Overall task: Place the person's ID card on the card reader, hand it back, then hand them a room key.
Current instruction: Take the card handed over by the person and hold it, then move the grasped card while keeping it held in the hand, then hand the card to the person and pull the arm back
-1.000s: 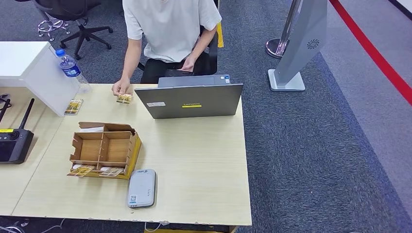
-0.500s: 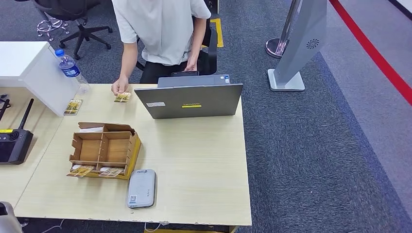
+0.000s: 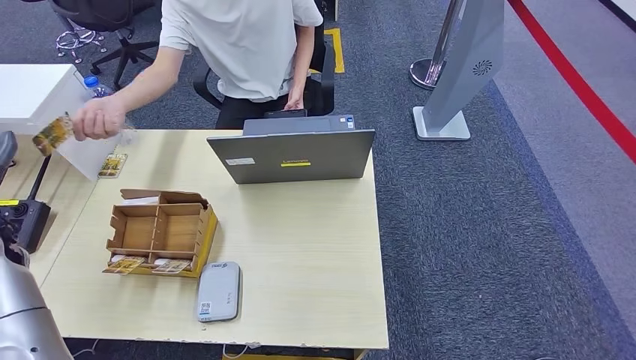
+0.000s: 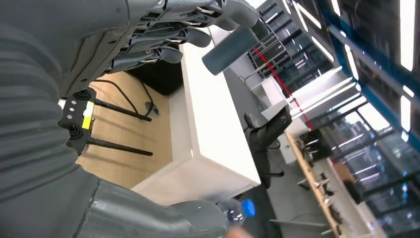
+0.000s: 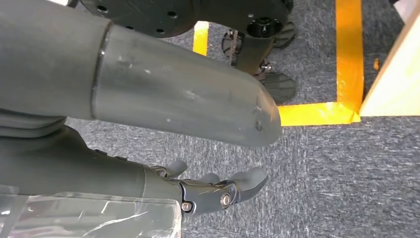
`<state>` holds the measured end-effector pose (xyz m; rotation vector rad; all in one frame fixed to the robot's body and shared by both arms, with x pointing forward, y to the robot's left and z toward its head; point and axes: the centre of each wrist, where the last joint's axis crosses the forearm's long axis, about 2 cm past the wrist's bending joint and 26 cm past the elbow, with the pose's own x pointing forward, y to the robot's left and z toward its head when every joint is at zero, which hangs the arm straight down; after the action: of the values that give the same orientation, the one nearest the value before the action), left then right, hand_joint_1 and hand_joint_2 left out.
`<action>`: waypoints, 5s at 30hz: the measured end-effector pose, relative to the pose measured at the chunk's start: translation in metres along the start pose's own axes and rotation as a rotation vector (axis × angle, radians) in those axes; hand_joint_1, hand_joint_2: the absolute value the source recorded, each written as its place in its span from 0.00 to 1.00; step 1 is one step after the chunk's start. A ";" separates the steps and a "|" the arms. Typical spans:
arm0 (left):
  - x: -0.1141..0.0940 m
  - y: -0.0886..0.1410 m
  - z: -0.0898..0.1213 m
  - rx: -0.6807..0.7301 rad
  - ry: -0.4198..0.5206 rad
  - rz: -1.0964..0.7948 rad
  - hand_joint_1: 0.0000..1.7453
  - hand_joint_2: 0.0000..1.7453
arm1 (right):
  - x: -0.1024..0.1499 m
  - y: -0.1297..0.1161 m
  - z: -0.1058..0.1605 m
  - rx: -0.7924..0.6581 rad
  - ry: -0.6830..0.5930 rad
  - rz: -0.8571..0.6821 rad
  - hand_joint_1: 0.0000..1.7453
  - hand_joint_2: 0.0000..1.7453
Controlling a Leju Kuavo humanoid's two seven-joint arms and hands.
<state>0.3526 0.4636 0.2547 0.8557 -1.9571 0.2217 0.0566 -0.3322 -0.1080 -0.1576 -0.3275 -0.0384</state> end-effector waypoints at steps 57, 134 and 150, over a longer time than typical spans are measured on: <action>0.083 -0.125 -0.009 -0.428 -0.416 -1.071 1.00 1.00 | -0.021 0.024 0.007 0.096 0.070 0.103 0.00 0.00; 0.012 -0.083 0.261 -1.331 -0.623 -1.069 1.00 1.00 | -0.036 0.028 0.014 0.086 0.064 -0.002 0.00 0.00; 0.109 -0.104 0.148 -0.424 -0.748 -0.697 1.00 1.00 | -0.044 0.034 0.020 0.097 0.074 0.092 0.00 0.00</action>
<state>0.2832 0.2644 0.2472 1.3798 -2.0818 -1.0119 0.0104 -0.2950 -0.1087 -0.0752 -0.2472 0.0626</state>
